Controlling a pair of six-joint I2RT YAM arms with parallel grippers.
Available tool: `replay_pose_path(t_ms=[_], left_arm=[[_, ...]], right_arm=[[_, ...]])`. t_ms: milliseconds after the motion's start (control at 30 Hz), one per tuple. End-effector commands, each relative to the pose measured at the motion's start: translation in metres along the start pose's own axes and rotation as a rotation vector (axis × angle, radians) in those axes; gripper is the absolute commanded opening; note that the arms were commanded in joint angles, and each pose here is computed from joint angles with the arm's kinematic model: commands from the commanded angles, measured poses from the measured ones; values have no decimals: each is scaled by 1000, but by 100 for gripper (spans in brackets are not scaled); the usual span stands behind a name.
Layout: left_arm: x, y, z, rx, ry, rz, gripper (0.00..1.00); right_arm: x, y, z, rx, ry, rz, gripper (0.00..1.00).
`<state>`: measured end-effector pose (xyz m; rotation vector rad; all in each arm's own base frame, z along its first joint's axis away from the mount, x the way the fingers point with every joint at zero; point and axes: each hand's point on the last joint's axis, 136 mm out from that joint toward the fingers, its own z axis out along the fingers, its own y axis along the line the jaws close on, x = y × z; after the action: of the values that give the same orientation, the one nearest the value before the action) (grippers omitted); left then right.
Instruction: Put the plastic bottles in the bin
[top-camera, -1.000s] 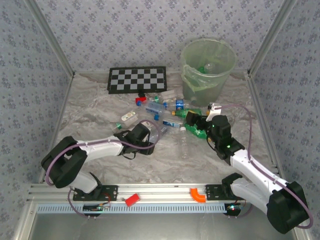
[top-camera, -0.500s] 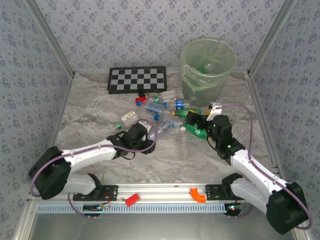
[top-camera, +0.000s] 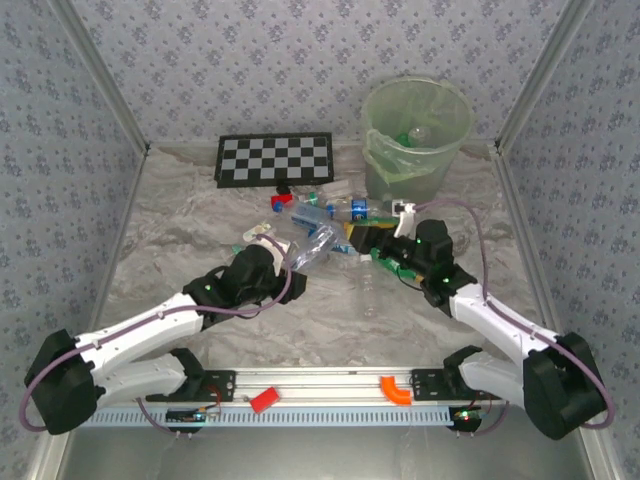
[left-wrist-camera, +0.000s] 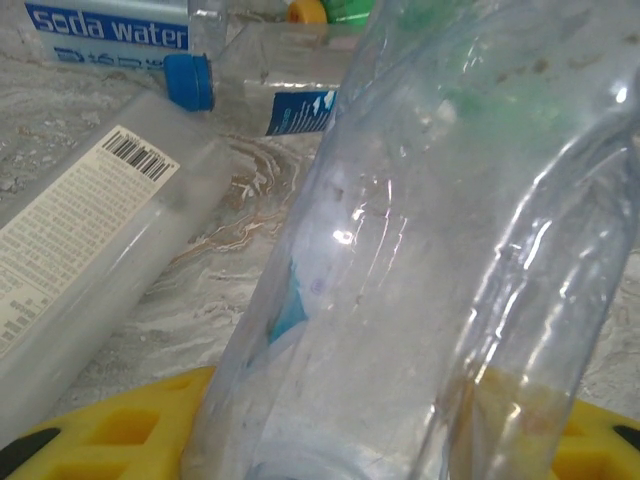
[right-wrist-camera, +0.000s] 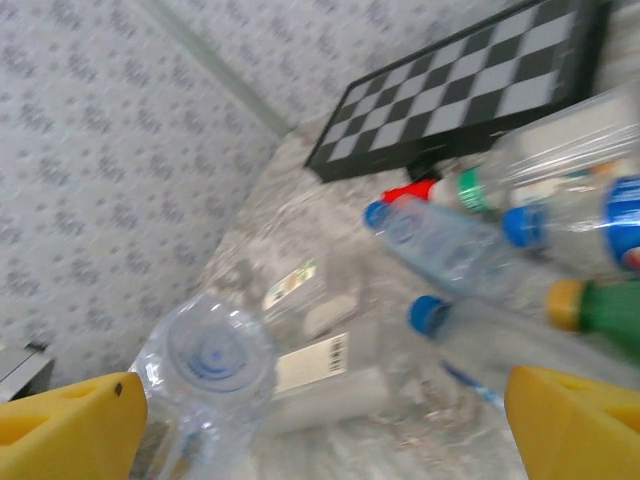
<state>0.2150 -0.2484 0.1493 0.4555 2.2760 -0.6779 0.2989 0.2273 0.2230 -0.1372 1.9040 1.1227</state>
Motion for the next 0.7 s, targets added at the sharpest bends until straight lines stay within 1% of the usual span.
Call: replay_pose_path(t_ms=[0, 233, 333, 400, 600, 667], left_arm=[[-11, -12, -8, 51, -46, 2, 45], [-19, -16, -22, 82, -100, -8, 45], [-20, -15, -28, 89, -118, -12, 45], [-20, -15, -30, 92, -122, -11, 45], [-18, -12, -35, 84, -134, -13, 46], [-17, -10, -36, 77, -137, -16, 48]], right_arm=[[-12, 50, 10, -167, 21, -27, 94], [4, 82, 40, -240, 109, -18, 89], [10, 87, 49, -240, 137, -7, 88], [13, 88, 53, -239, 147, 3, 86], [8, 101, 54, -271, 137, 15, 63], [5, 103, 51, -264, 131, 14, 62]])
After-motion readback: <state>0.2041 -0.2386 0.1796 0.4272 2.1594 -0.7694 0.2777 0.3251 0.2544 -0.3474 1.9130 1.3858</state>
